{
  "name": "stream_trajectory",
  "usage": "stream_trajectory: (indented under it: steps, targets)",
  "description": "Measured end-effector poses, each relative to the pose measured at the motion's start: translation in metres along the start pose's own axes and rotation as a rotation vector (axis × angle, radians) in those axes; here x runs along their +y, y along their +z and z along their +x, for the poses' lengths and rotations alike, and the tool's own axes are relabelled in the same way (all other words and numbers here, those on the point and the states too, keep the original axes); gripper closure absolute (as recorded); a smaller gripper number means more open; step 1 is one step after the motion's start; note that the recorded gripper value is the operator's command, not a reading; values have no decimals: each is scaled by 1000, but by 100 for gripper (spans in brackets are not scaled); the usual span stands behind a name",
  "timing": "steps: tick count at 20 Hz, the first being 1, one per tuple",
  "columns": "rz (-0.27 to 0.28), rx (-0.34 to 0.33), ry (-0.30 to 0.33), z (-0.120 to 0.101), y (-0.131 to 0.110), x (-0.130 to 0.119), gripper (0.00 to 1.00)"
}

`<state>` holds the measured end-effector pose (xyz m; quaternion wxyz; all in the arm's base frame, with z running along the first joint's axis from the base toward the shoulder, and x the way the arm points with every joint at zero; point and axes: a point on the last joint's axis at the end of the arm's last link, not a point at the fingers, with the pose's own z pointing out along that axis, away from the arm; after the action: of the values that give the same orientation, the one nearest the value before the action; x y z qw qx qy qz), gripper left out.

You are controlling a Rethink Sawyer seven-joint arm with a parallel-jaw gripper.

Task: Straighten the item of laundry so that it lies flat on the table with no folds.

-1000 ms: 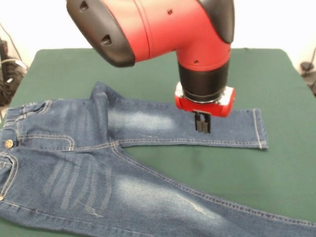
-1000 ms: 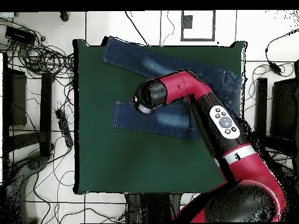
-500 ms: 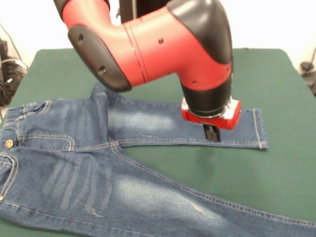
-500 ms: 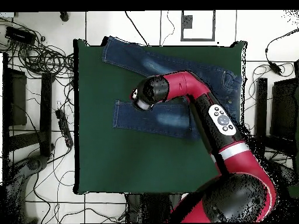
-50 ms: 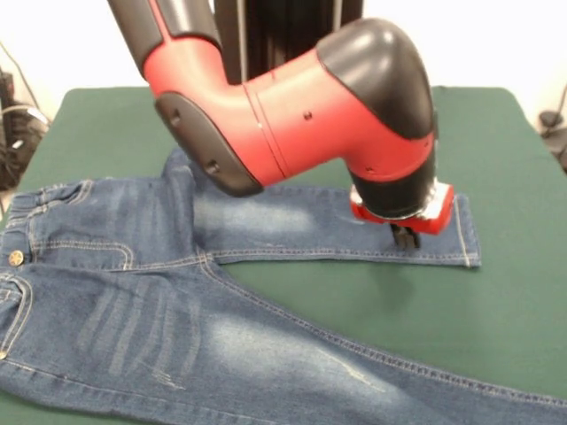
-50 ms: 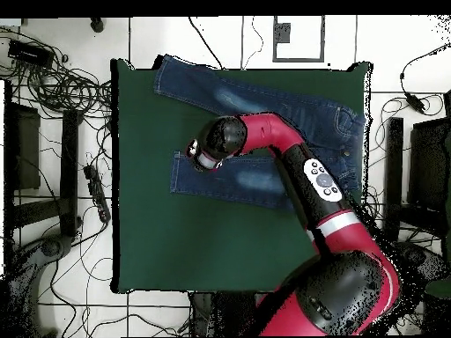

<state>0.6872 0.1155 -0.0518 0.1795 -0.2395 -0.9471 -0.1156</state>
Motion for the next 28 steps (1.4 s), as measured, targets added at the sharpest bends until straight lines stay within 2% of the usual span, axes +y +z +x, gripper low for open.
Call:
stream_trajectory:
  steps: [4,13,18,28]
  targets:
    - [27,48,4,7,1,-3,100]
    - [33,49,9,5,-4,-8,100]
    - [29,56,-3,3,10,0,100]
    - [62,142,-110,-7,15,9,100]
